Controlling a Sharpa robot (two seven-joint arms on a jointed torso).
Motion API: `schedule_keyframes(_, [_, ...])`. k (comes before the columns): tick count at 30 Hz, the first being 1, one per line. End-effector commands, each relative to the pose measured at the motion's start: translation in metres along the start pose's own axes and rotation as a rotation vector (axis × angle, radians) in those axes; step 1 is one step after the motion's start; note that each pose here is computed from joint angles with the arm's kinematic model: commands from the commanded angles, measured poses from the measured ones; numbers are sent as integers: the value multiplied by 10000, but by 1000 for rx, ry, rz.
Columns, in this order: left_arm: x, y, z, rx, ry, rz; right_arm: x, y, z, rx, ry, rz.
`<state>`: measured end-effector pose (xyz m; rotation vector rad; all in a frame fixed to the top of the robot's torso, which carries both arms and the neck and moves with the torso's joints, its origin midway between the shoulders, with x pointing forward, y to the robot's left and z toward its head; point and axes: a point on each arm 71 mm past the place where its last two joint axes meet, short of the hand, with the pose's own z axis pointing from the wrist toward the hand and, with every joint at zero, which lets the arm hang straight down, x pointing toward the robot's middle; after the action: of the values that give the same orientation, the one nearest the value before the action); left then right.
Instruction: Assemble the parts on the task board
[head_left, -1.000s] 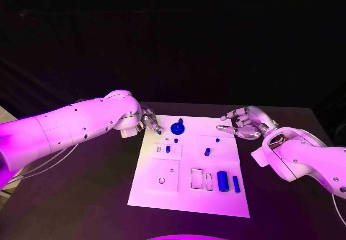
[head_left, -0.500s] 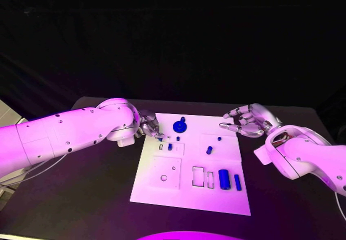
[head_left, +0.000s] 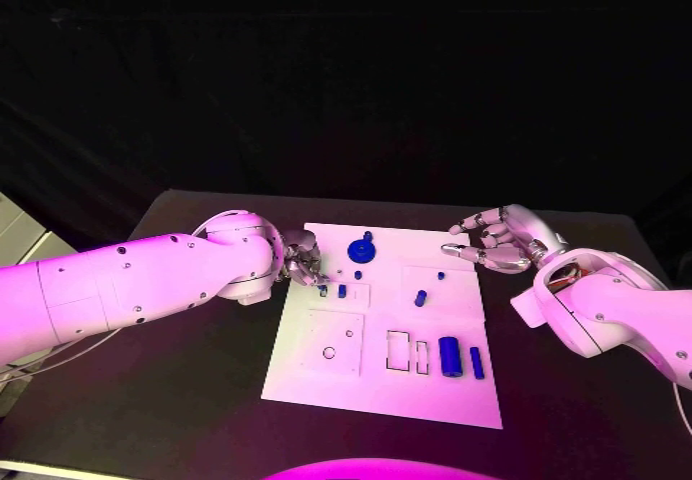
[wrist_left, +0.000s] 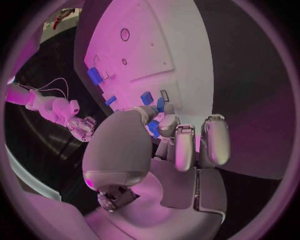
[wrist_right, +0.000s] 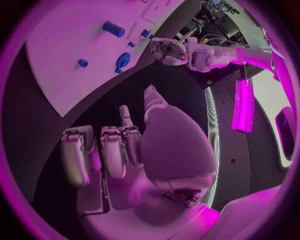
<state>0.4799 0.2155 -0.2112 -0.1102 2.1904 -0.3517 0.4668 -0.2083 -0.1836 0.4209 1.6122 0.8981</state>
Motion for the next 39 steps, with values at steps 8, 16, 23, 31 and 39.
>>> schedule_keyframes(8, [93,-44,26,17,-11,43,4,9,-6,-19,5,-15])
schedule_keyframes(16, [123,-41,38,15,1,49,4,8,-8,-18,7,-15])
schedule_keyframes(23, [131,-37,43,13,9,55,5,8,-8,-18,8,-15])
schedule_keyframes(31, [133,-19,45,6,16,71,5,8,-9,-18,8,-15])
schedule_keyframes(39, [139,-6,40,1,25,81,3,5,-9,-18,8,-16])
